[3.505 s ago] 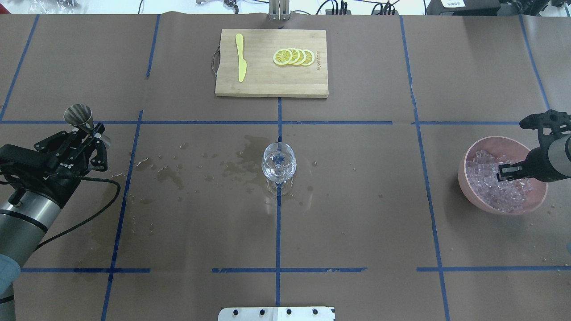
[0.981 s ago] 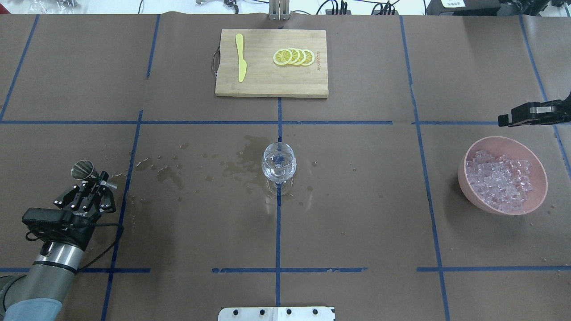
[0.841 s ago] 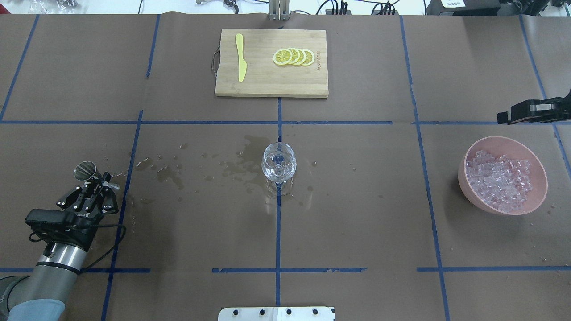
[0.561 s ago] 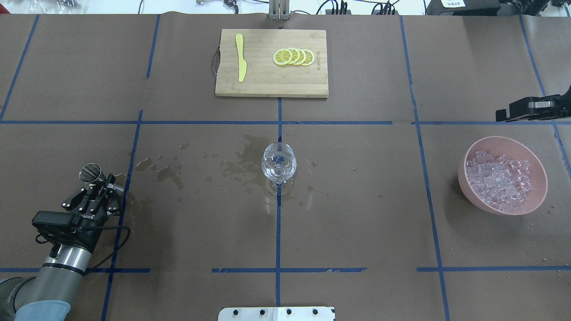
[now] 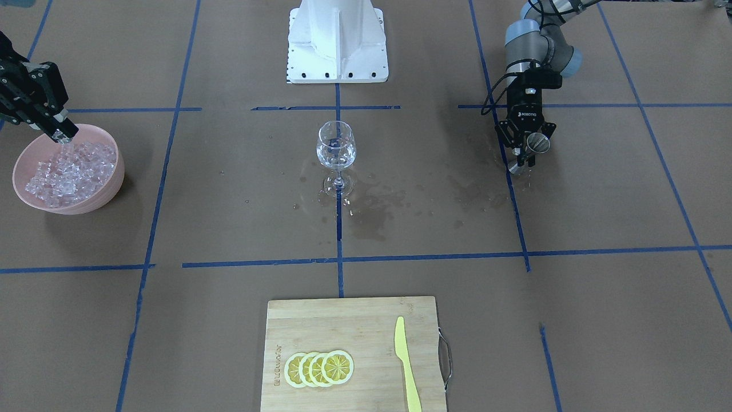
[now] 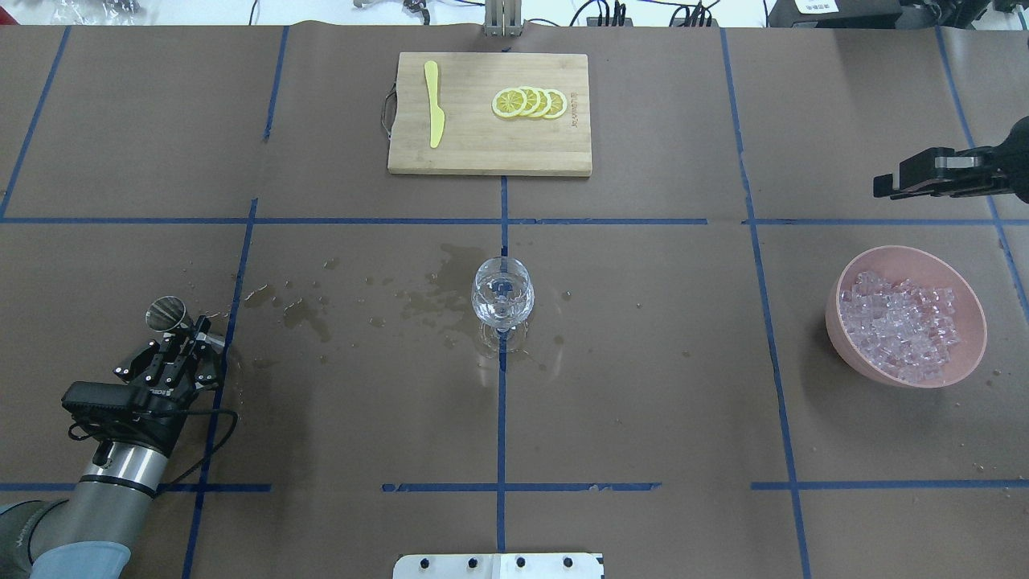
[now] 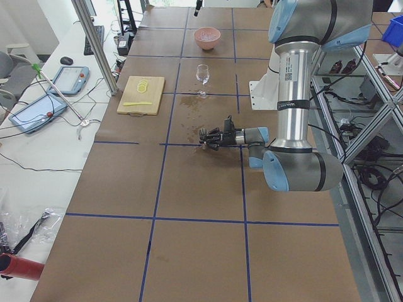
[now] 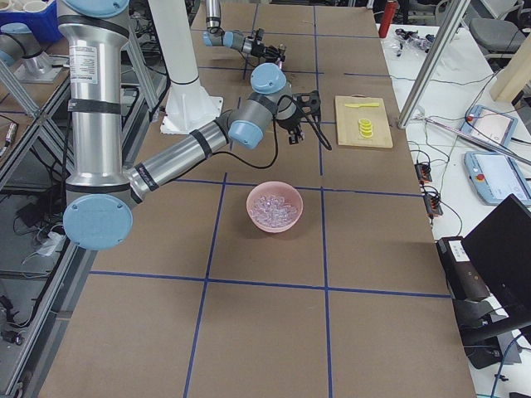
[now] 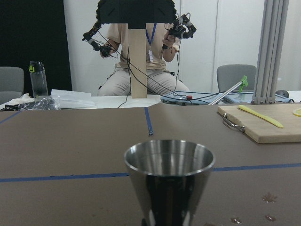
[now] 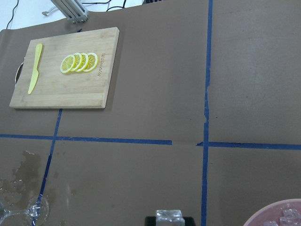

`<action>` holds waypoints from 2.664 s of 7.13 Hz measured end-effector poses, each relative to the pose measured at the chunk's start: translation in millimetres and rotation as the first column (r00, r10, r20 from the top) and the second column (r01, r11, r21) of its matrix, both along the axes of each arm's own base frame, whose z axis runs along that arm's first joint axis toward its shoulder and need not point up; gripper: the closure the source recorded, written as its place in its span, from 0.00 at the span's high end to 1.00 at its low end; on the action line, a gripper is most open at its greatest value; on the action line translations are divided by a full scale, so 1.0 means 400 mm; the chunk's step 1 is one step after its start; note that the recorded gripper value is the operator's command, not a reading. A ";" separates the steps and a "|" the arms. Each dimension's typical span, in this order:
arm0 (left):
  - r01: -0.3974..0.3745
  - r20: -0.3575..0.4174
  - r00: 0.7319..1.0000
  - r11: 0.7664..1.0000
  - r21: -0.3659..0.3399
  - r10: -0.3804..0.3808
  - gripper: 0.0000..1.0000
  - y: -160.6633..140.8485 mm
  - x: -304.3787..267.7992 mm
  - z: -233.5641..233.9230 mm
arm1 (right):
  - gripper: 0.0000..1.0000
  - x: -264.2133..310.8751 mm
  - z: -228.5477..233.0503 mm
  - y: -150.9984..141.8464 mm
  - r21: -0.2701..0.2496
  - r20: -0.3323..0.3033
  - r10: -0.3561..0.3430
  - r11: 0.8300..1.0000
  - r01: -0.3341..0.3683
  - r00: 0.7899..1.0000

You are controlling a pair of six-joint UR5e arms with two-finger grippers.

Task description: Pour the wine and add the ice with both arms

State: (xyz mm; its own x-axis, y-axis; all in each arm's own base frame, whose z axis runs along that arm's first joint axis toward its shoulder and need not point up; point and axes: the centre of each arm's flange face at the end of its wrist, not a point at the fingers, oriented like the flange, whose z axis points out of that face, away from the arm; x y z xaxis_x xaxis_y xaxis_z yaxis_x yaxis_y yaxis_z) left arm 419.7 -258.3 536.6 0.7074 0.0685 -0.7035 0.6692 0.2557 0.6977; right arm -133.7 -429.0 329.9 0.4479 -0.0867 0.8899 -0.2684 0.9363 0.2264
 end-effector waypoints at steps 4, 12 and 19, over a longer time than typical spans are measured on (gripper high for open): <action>-0.001 0.011 1.000 1.000 0.000 0.001 0.81 0.000 0.001 0.011 | 0.00 -0.020 -0.052 -0.017 -0.006 0.039 0.012 1.000 -0.012 0.999; -0.096 0.013 0.995 0.995 -0.036 0.097 1.00 0.007 -0.007 0.008 | 0.00 -0.048 -0.094 -0.027 0.022 0.056 -0.004 1.000 0.003 0.998; -0.294 0.019 0.954 0.949 -0.116 0.298 1.00 0.072 -0.120 0.016 | 0.00 -0.095 -0.130 -0.023 0.020 0.081 -0.024 1.000 0.023 0.996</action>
State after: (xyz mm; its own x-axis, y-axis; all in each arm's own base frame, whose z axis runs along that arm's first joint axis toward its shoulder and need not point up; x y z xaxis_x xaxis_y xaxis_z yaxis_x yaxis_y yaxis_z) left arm 371.8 -229.5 542.9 0.6922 0.2017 -0.6929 0.5267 0.5152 0.6761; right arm -171.9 -438.3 278.1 0.3722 -0.1135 0.9212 -0.2647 0.9383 0.2226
